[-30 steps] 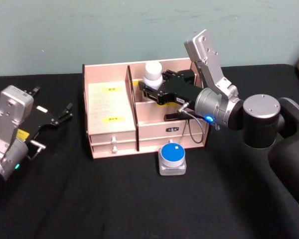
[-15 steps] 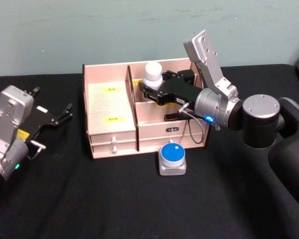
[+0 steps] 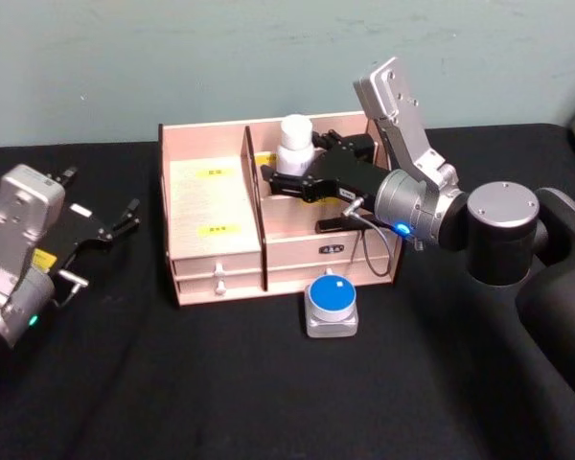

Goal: Pick up the facial cleanser and watermelon frost from the table and place them into the tiered storage box.

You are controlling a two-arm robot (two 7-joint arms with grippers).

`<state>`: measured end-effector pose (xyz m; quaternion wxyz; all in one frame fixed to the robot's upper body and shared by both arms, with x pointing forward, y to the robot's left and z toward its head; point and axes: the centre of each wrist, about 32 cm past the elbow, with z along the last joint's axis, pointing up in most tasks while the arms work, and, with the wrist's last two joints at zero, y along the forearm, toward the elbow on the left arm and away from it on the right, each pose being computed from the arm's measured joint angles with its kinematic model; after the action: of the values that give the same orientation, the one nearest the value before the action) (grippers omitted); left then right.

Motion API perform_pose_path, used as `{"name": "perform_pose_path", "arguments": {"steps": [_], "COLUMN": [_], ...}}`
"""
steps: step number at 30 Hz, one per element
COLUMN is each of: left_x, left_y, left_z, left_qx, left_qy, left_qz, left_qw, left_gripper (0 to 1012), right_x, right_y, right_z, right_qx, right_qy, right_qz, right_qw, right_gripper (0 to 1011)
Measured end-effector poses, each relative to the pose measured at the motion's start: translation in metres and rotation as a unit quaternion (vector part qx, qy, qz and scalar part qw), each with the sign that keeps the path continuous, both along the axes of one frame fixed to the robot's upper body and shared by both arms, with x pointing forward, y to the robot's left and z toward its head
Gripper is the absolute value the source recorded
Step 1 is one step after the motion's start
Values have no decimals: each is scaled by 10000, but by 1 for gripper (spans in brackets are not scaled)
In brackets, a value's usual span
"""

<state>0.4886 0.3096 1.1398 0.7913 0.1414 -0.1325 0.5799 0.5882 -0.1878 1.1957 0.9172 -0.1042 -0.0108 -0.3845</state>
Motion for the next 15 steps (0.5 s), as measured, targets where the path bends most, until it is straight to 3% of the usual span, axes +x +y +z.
{"name": "perform_pose_path", "arguments": {"steps": [4,15], "left_x": [0,0], "left_y": [0,0], "left_z": [0,0], "left_qx": [0,0], "left_qy": [1,0], "left_qz": [0,0], "left_qw": [10000,10000], "left_gripper": [1010,1010], "right_x": [-22,-284], "right_y": [-18,-245], "right_z": [39,403], "right_qx": [1,-212], "right_qy": [-30,-279], "right_qz": [9,117], "right_qw": [10000,9993], "right_gripper": [1003,1002]}}
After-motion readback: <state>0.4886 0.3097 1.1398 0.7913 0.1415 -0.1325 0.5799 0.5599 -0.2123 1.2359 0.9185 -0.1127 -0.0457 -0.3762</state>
